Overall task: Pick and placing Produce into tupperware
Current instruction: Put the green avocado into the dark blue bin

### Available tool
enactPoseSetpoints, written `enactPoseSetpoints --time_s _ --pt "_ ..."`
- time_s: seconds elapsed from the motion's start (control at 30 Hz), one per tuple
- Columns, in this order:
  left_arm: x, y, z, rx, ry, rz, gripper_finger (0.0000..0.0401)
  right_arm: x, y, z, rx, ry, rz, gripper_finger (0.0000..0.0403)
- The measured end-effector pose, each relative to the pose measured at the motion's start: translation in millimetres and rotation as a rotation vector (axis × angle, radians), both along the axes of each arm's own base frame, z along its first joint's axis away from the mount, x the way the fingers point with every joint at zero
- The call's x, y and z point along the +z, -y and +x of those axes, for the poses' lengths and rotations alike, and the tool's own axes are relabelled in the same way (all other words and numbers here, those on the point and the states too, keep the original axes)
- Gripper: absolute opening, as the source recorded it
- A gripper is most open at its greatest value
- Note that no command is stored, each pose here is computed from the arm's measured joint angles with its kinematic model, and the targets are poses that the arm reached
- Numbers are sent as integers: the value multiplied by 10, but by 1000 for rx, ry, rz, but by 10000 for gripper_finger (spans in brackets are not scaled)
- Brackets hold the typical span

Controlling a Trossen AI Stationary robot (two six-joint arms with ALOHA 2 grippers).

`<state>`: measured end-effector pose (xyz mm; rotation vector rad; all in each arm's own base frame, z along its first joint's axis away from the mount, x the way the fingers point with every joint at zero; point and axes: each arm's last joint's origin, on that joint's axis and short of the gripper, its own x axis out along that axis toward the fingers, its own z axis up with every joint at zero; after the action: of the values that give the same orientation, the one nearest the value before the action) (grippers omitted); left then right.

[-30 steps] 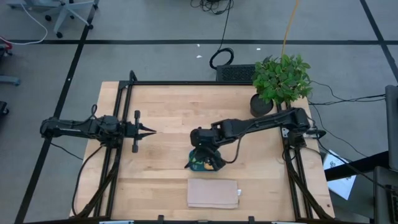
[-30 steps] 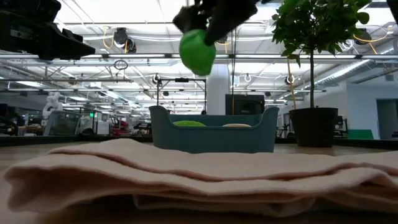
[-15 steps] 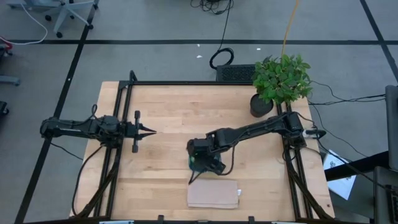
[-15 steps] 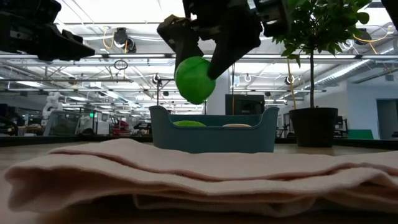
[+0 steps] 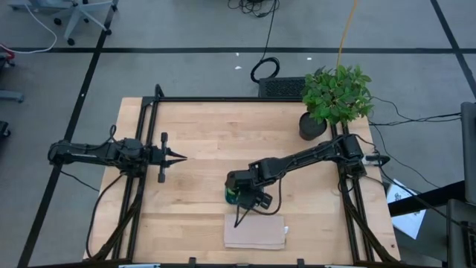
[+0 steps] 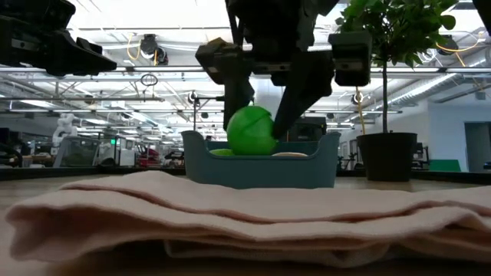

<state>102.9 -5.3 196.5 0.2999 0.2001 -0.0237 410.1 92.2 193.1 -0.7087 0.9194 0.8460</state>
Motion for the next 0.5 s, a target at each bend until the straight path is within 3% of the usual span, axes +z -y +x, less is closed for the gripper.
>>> enactPoseSetpoints --time_s 0.5 --pt "-1 0 0 0 -1 0 26 27 -10 64 13 79 5 224"
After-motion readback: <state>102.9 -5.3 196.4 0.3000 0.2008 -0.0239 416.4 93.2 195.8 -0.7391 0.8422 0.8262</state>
